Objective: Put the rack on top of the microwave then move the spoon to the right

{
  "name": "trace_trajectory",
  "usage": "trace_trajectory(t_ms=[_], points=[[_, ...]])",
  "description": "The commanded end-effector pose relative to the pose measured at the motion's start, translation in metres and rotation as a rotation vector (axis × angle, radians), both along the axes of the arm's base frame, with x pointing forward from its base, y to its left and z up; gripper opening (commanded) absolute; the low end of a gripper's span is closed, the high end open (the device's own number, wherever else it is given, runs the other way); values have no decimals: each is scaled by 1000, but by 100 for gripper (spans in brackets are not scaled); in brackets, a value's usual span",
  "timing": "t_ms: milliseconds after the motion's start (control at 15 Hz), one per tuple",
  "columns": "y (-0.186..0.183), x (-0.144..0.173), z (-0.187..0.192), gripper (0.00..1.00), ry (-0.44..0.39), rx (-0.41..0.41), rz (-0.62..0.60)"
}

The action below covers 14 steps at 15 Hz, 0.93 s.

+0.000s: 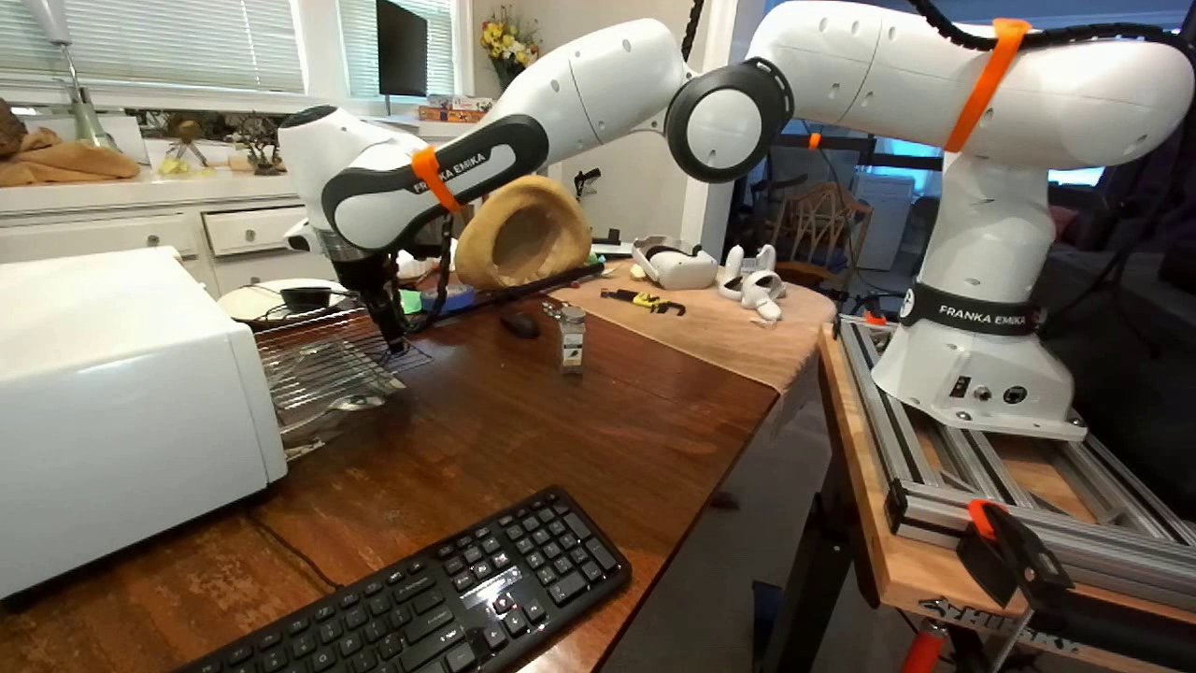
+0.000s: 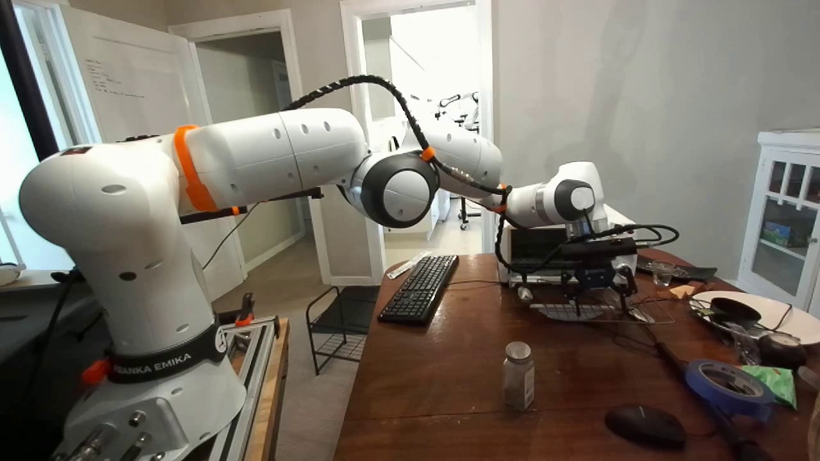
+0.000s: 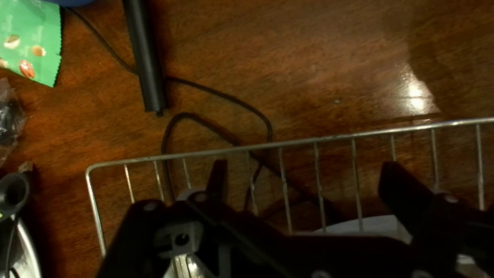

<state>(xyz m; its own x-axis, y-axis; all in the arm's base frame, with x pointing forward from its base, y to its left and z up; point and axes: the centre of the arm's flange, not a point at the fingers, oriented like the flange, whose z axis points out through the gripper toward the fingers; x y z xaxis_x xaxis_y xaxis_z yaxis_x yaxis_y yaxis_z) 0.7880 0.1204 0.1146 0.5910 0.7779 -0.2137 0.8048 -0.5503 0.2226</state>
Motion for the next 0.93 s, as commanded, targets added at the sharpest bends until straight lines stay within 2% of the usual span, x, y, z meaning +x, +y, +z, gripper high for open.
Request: trace_trajectory(t_ms=[0, 133, 333, 400, 467, 600, 667, 800, 867], points=[[6, 29, -13, 100, 18, 3, -16], [5, 31, -14, 100, 19, 3, -19], [3, 31, -15, 90, 24, 6, -21], [2, 32, -16, 84, 26, 7, -23], [1, 32, -16, 63, 27, 8, -24], [1, 32, -16, 63, 28, 8, -26], [1, 32, -17, 55, 29, 8, -26], [1, 32, -18, 53, 34, 8, -22], [1, 32, -19, 59, 34, 6, -21]])
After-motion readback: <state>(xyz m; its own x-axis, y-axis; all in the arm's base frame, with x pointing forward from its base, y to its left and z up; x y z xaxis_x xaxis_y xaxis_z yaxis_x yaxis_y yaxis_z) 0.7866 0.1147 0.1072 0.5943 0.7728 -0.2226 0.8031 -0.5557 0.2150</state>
